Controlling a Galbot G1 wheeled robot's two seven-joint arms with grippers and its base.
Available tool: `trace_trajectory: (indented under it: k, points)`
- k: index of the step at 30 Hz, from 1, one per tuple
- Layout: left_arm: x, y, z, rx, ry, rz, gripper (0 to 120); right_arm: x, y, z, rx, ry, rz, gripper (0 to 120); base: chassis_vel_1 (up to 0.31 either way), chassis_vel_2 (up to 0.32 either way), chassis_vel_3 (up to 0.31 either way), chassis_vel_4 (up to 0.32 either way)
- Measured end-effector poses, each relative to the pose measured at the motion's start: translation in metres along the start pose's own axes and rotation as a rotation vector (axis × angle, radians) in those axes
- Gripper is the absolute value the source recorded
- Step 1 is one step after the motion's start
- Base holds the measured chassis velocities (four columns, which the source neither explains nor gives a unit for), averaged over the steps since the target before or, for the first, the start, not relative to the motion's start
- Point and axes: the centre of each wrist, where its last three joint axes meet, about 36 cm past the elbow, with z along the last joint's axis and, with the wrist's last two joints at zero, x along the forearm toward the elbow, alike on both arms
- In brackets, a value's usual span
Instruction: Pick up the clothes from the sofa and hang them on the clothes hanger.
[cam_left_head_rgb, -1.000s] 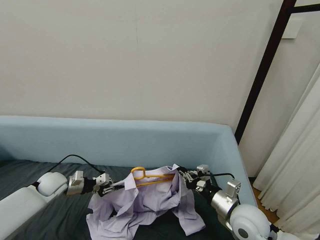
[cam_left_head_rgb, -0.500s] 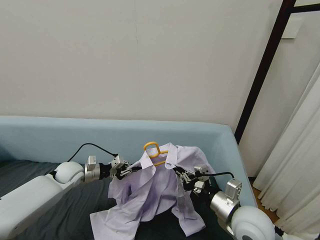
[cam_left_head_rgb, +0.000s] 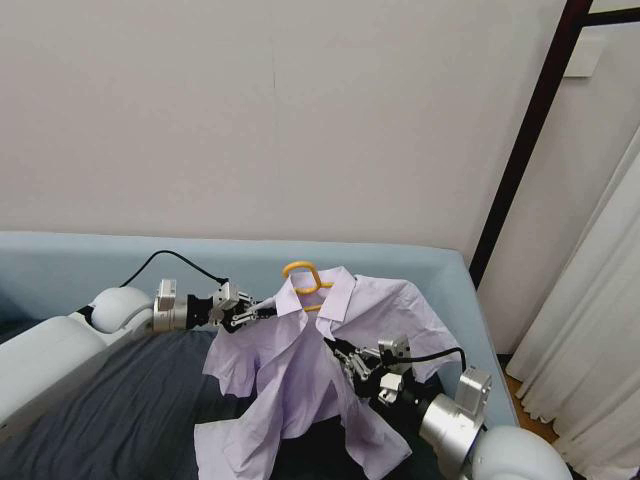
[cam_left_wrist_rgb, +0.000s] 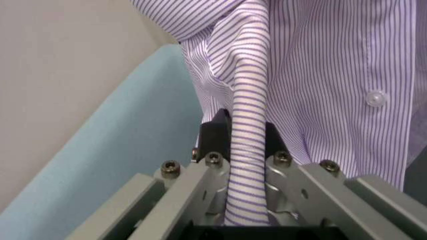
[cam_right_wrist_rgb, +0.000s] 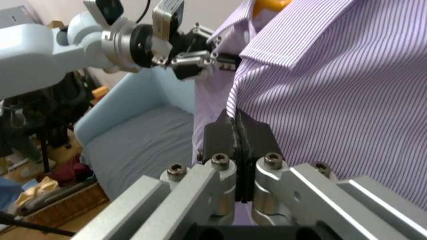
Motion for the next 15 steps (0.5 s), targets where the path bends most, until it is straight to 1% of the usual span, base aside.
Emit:
trace_trajectory:
  k: [6, 10, 15]
  points:
    - [0.004, 0.008, -0.012, -0.019, -0.002, -0.006, 3, 0.004, 0.004, 0.001, 0.007, 0.007, -0.012, 0, 0.000, 0.000, 0.000, 0.000]
    - [0.009, 0.016, -0.022, -0.038, 0.004, -0.011, 3, 0.007, 0.005, 0.009, 0.027, 0.018, -0.020, 0, 0.000, 0.000, 0.000, 0.000]
    - [0.016, 0.020, -0.031, -0.058, 0.007, -0.006, 3, 0.004, 0.006, 0.014, 0.020, 0.019, -0.018, 0, 0.000, 0.000, 0.000, 0.000]
